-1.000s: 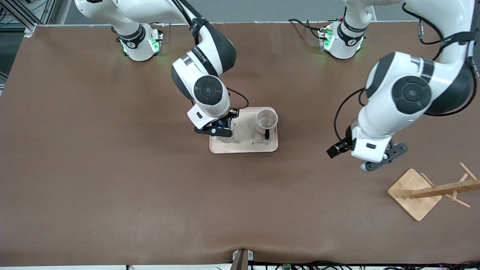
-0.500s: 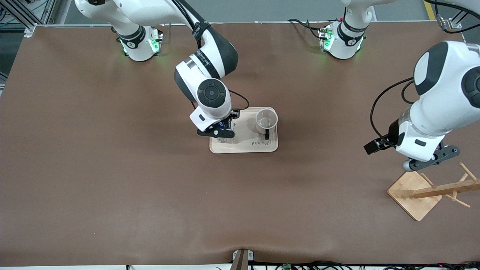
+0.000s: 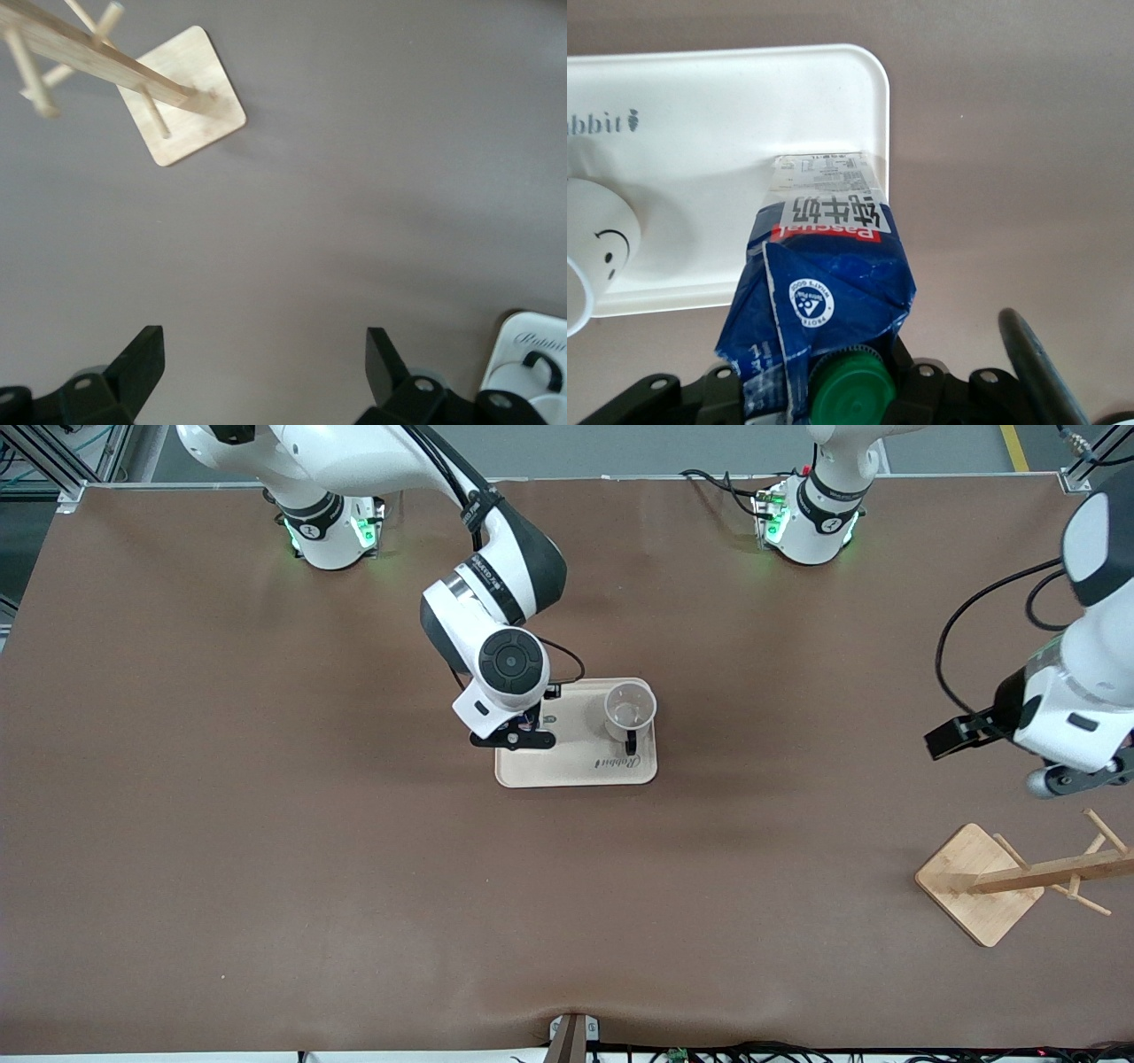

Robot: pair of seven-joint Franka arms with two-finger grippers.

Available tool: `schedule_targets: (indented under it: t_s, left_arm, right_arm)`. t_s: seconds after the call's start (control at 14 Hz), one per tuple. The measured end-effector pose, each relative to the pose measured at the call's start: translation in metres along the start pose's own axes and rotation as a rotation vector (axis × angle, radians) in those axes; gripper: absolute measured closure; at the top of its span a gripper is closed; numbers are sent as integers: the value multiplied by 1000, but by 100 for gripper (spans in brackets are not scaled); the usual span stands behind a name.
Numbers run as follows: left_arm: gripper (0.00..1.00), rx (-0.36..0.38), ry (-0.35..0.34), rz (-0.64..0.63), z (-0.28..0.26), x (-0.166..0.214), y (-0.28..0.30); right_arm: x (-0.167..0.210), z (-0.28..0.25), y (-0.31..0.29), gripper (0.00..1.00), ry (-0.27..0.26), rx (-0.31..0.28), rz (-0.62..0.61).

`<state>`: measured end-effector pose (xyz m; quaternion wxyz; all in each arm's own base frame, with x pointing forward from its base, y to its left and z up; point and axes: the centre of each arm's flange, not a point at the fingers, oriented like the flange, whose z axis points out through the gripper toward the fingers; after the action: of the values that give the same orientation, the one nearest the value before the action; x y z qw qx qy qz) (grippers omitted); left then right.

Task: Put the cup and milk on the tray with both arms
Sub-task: 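Withdraw the left gripper while the right gripper carries the carton over the tray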

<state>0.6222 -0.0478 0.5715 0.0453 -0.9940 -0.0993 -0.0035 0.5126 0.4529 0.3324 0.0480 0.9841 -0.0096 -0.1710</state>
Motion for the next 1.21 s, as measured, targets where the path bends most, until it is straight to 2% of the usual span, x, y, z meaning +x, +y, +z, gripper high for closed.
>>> schedule_targets:
  t_s: [0.14,0.36,0.5,0.71,0.86,1.0,1.21]
  left_arm:
    - [0,10,17,65,-16,-5,-14]
    - [0,50,-22,93,-33,-24,-23]
    - [0,62,-42,120,-46,-44,-7]
    - [0,24,-43,111,-62,-68,-7]
    - [0,-2,-21,90,-80,-79,-25]
    - [0,-9,6,81,-95,-90,-33]
    - [0,-14,14,77,-86,-86,-35]
  right_arm:
    - [-1,1,-1,50,0,-1,-8]
    - [-2,0,-3,50,2,-1,-11]
    - [-2,0,-3,50,4,0,-12]
    - [-2,0,-6,50,13,4,-16]
    - [-1,-2,-11,49,43,25,-21]
    - [-1,-4,-18,35,79,45,-29]
    - [0,3,-22,4,100,24,-40]
